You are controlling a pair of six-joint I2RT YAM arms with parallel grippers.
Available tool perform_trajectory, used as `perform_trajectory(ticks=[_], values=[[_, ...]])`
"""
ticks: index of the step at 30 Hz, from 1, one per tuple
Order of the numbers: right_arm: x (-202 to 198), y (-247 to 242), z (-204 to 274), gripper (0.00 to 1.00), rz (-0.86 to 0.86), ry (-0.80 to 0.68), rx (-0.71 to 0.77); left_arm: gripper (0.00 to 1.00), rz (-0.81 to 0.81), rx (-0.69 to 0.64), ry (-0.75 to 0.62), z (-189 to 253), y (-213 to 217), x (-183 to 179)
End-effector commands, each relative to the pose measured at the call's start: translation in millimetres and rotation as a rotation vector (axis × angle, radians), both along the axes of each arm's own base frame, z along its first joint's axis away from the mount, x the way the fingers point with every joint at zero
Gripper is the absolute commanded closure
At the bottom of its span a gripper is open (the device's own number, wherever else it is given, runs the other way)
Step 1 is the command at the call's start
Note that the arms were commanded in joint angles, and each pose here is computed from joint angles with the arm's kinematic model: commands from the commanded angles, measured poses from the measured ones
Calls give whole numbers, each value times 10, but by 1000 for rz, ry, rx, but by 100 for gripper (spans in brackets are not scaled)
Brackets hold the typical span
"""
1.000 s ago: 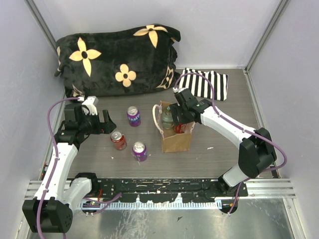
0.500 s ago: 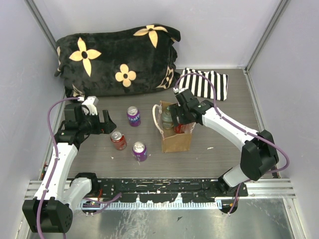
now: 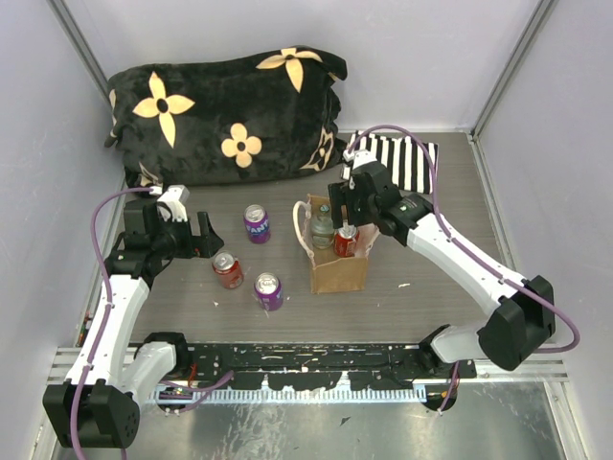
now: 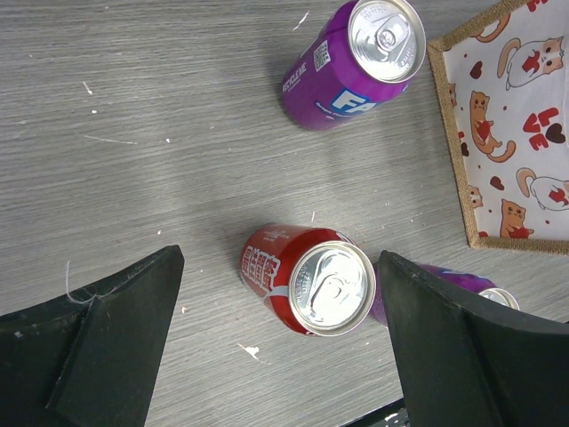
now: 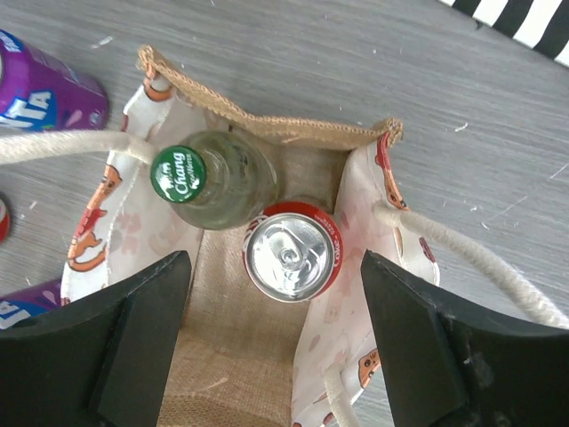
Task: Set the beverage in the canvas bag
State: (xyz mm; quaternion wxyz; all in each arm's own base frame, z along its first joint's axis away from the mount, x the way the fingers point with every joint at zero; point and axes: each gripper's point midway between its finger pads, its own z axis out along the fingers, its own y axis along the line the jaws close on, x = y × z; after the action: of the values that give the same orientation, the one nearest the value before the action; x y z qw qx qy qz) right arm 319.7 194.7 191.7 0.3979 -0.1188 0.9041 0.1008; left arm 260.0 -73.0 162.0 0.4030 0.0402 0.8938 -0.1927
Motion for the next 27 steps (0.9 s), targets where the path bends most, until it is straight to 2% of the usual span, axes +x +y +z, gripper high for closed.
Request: perform_trajectory(ticks=[1, 7, 15, 20, 27], values=[[150, 111, 595, 17, 8, -182, 128, 2, -49, -2, -25, 66, -54, -9], [252, 149, 1132, 16, -5, -331, 222, 2, -158, 40, -56, 239, -125, -24], [423, -134, 1628, 10, -112, -436, 191, 2, -282, 124, -113, 500, -233, 42], [511, -508, 1535, 6, -216, -394, 152, 2, -351, 155, -94, 474, -356, 161], [586, -1135, 1056, 5, -378, -212, 149, 2, -366, 189, -98, 500, -490, 530]])
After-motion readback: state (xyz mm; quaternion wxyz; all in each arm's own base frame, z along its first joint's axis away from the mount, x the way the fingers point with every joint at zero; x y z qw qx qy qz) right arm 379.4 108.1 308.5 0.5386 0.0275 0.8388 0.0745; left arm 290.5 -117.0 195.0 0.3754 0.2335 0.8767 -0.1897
